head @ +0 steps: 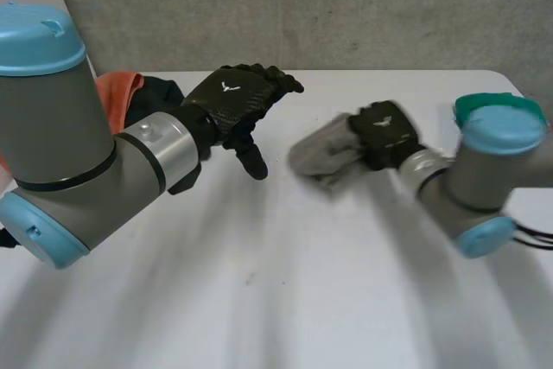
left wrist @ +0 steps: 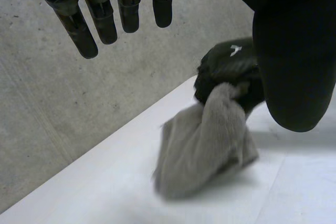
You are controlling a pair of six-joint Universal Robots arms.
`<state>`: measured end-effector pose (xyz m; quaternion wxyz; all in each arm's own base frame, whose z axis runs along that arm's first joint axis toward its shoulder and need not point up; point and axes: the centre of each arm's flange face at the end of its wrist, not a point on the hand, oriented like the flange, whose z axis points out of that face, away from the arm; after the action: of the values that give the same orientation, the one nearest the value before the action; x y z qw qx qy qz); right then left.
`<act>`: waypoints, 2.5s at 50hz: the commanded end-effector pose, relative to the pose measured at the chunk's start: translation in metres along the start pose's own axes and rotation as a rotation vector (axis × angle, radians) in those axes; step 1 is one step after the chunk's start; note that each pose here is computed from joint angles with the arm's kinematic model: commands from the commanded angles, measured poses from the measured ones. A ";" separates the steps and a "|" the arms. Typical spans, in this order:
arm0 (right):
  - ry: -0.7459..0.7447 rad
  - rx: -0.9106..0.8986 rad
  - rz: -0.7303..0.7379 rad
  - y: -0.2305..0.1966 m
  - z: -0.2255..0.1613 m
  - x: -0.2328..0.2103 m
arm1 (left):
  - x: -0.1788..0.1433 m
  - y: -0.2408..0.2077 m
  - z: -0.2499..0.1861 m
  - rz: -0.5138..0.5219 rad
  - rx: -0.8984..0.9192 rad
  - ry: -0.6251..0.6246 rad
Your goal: Fold the laundry.
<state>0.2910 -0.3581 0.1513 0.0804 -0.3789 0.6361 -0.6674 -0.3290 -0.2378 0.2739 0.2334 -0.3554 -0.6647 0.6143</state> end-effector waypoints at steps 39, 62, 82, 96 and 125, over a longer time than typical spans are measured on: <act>0.281 0.355 0.004 0.138 0.021 0.298 | -0.002 0.006 -0.001 -0.036 -0.016 -0.016; 0.330 0.106 -0.013 0.167 -0.063 0.318 | 0.000 0.004 0.000 -0.040 0.001 -0.011; 0.545 -0.278 -0.220 0.111 -0.118 0.315 | 0.004 0.009 -0.002 -0.045 -0.016 -0.002; 0.916 -0.033 -0.315 -0.036 -0.095 0.300 | -0.016 -0.021 -0.010 -0.005 0.114 -0.078; -0.074 0.131 -0.038 -0.060 -0.090 -0.037 | -0.303 0.140 0.017 0.335 -0.161 -0.654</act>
<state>0.2915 -0.2605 0.2174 0.1285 -0.4008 0.5583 -0.7149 -0.1640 -0.4417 0.2266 -0.0653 -0.2433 -0.6608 0.7070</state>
